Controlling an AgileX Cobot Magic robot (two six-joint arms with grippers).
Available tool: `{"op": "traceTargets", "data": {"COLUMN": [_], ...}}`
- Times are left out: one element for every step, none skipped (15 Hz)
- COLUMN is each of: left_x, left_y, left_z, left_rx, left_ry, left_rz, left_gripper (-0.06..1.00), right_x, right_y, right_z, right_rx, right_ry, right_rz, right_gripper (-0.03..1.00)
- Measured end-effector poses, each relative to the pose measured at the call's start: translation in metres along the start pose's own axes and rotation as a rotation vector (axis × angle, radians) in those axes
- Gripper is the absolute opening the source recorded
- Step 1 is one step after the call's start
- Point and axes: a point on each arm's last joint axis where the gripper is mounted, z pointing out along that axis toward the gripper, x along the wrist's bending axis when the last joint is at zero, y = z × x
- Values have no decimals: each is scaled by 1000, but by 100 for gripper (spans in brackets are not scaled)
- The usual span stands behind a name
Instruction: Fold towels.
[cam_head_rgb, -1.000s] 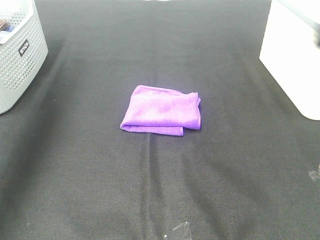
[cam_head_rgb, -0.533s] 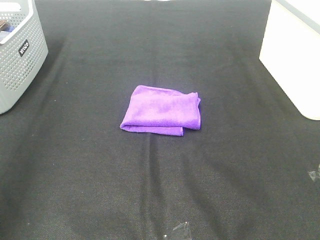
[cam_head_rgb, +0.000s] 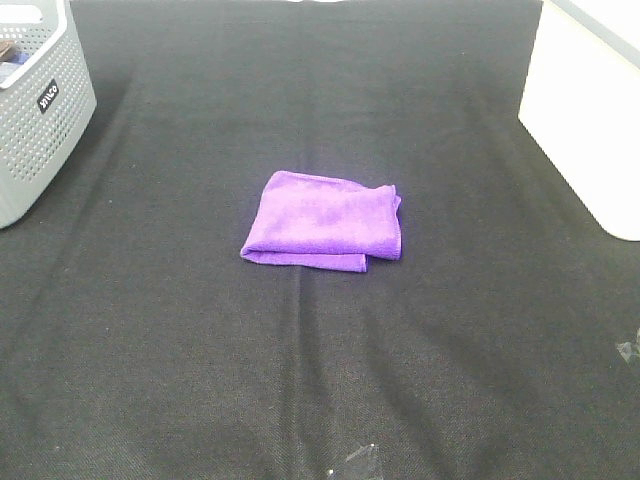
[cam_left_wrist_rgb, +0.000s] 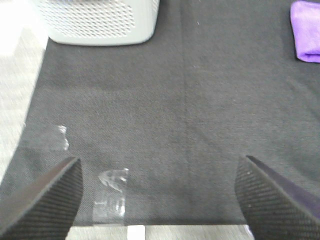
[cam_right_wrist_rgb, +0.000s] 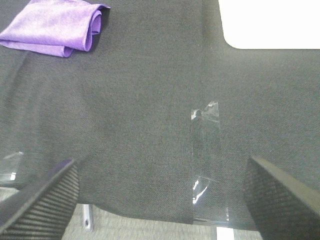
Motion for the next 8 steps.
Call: {"op": "traceTargets", "data": {"left_x": [0,-1,-1,-1,-2,-2,-2,-4], "left_y": [0,-12,-16,-18,-18,-17,-15,-15], "left_z": [0,-1,2,5,5,6,9,14], "left_rx": [0,-29,-17,-4,-12,-26,-45,-68], "left_ry": [0,-2,-5,-8,-9,-12,-19,-36], "left_rz": [0,-2,-3,-3,-4,-5,-8,-16], "left_gripper": [79,79,79,79,79,79,79,78], "right_x": [0,0,-1,-1,-2,-3,-4,-4], "right_y": [0,-9,-13,-13,-12,-13,-13,-14], "right_z": [0,3,7,8,9,10,11,12], "right_rx": [0,-30,-26,-26,-39,-39,-36,-33], "right_ry": [0,-2,-4,-7,-11,-20,-35,-38], "right_rz": [0,-2,-2,-2,-3,-6,-12,-11], "right_gripper": [85,85,85,85,85,85,85,85]}}
